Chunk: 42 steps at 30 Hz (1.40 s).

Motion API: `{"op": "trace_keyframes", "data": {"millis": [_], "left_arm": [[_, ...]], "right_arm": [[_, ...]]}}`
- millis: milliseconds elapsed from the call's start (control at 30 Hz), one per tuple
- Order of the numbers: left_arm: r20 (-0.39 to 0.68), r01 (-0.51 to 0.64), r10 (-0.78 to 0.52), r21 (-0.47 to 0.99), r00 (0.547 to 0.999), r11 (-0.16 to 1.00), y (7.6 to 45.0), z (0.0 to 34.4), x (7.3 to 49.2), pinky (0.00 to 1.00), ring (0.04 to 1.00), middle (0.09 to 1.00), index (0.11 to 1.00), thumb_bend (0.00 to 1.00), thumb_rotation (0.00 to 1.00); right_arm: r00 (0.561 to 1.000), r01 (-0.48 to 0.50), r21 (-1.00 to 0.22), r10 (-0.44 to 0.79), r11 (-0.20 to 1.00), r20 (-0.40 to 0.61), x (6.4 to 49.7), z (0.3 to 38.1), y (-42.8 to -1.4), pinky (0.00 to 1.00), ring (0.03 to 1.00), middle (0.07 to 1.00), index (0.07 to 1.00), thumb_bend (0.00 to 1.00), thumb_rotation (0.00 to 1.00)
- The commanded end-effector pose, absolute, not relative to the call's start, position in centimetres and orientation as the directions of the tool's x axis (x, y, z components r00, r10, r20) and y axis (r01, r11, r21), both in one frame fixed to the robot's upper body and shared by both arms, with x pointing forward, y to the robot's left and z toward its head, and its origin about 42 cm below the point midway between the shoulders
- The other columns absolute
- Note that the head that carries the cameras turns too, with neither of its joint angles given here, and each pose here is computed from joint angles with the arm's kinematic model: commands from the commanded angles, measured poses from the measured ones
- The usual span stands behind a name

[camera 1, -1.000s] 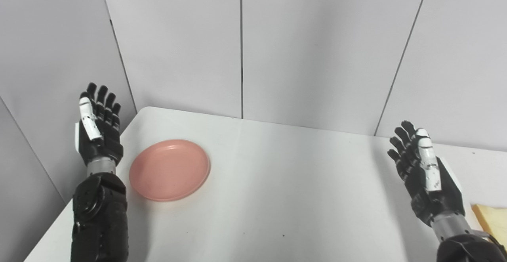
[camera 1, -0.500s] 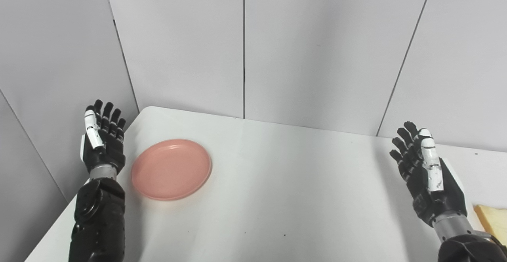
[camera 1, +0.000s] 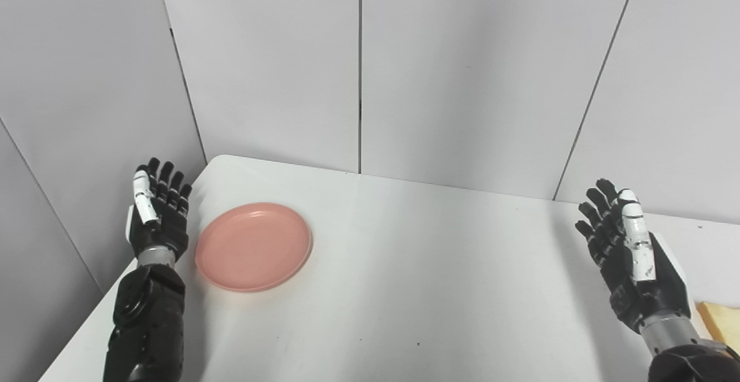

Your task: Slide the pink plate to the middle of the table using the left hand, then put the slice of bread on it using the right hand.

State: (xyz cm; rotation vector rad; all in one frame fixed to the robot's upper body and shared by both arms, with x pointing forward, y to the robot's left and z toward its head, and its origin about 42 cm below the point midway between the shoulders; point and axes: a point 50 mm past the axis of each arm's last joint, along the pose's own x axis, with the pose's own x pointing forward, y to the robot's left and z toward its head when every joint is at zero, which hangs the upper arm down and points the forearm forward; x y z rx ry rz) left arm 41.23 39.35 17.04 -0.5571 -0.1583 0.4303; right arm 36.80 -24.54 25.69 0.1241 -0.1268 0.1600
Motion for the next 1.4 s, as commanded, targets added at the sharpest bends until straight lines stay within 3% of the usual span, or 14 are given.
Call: {"op": "trace_keyframes", "data": {"millis": [0,767,1367], "left_arm": [[0.137,-0.299,0.437,-0.549,0.889,0.781,40.5,19.9,42.5,0.98,0.970,0.969,0.961,0.30,1.00],[0.072,-0.300,0.406,-0.560,0.911,0.772,42.3,16.1,43.7,0.98,0.956,0.958,0.948,0.32,1.00],[0.045,-0.147,0.208,-0.566,0.977,0.811,36.0,16.2,46.0,1.00,0.974,0.969,0.960,0.32,1.00]], "right_arm": [[0.962,-0.184,0.094,0.160,0.978,0.220,36.9,28.1,-24.2,1.00,1.000,1.000,1.000,0.18,1.00],[0.962,-0.189,0.103,0.162,0.977,0.220,36.9,28.4,-24.0,1.00,1.000,1.000,1.000,0.18,1.00],[0.962,-0.182,0.107,0.155,0.977,0.227,36.8,28.3,-23.6,1.00,1.000,1.000,1.000,0.17,1.00]]}}
